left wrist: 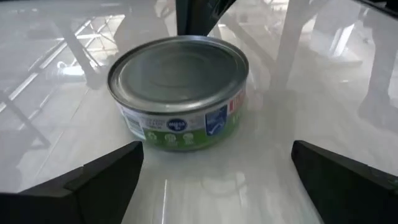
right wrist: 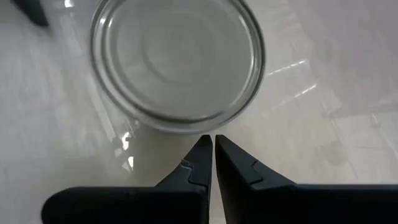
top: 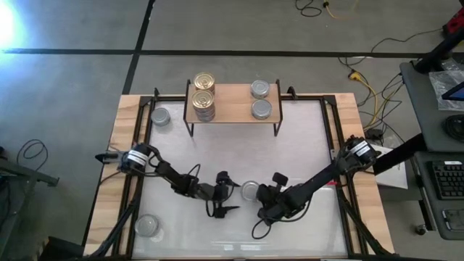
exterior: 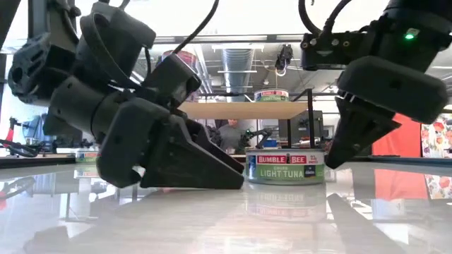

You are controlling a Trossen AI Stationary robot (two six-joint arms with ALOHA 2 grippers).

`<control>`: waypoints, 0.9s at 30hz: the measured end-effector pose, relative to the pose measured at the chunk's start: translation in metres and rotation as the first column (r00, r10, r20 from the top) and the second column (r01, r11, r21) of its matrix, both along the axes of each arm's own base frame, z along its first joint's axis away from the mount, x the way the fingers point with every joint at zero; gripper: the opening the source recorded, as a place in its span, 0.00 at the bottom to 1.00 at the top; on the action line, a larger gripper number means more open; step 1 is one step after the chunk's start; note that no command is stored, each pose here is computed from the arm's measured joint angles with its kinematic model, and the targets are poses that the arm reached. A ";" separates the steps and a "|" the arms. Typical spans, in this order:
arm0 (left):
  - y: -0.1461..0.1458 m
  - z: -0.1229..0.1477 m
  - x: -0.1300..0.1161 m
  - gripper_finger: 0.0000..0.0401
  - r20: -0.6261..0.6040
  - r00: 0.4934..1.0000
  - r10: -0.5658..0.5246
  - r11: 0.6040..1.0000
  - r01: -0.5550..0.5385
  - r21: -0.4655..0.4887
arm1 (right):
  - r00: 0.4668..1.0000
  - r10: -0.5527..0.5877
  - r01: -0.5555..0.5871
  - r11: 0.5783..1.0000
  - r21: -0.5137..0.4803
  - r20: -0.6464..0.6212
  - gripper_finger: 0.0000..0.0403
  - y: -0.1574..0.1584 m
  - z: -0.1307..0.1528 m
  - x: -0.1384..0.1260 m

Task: Stack canned seafood by type on shelf
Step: Stack the green tuna can on top of the other green tuna on the shelf

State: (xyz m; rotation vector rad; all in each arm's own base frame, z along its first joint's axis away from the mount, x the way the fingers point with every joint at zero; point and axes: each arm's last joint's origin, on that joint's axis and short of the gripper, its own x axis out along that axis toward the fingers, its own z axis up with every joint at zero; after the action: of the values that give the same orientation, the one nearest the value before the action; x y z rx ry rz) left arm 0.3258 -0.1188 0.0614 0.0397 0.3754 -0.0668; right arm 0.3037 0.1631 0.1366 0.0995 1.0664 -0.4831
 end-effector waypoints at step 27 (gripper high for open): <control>0.002 -0.003 0.044 1.00 0.035 0.997 0.067 0.996 -0.069 0.058 | 1.000 -0.023 0.023 1.000 0.019 -0.022 0.03 -0.019 -0.004 0.010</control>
State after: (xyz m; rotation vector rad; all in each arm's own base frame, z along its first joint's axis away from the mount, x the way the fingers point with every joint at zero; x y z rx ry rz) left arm 0.3697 -0.1169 0.0584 0.0860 0.3456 0.0122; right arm 0.3135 0.1439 0.1328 0.1237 1.0923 -0.4955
